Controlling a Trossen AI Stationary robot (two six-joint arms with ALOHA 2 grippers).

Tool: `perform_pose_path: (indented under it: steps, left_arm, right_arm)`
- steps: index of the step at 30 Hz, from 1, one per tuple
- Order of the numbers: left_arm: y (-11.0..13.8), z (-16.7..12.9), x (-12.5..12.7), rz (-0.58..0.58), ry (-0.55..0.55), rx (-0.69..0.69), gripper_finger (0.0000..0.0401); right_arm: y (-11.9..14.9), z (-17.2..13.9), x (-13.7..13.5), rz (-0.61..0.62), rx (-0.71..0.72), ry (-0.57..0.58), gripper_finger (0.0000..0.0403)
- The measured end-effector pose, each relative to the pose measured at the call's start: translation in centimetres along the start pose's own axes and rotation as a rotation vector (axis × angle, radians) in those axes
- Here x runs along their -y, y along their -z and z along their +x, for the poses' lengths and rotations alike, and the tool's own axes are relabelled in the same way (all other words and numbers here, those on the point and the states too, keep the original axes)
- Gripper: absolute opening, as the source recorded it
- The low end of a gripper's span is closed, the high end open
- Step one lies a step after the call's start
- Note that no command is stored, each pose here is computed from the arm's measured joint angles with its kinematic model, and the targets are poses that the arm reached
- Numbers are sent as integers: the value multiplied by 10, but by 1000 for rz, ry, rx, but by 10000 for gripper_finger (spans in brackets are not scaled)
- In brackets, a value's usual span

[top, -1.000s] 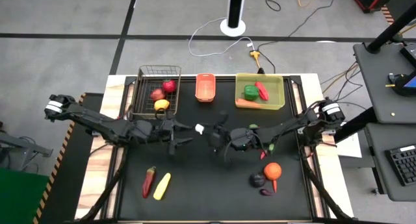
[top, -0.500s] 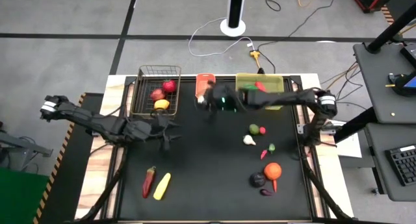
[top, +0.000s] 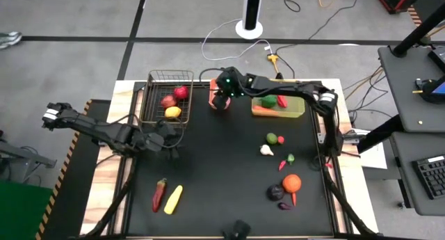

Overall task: Sort produce into baskets
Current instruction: Put the left white garlic into the orange bin, then put the green chili pepper into the orange bin

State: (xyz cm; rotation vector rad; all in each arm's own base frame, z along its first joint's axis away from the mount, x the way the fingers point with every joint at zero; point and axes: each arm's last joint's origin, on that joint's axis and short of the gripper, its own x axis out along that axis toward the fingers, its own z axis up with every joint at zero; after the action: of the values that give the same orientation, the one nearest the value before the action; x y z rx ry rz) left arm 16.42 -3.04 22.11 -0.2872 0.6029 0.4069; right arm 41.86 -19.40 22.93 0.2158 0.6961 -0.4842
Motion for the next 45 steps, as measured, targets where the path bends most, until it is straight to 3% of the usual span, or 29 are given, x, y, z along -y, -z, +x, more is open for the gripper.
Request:
perform_pose_path:
  steps: [11, 17, 25, 34, 45]
  left_arm:
    - [0, -1, -2, 3, -41, 20, 207]
    - [0, 0, -2, 5, -47, 23, 207]
    - [0, 0, -2, 5, -47, 24, 207]
    - [-3, 0, 0, -13, -32, 48, 207]
    - [-3, 13, 8, -9, -34, 46, 207]
  right_arm:
    - [10, 42, 4, 1, -107, 20, 148]
    - [11, 43, 4, 6, -124, 26, 181]
    - [11, 39, 4, -12, -135, 25, 196]
    - [-7, -18, -9, -69, -182, 6, 194]
    - [-1, -123, -66, -146, -359, -79, 194]
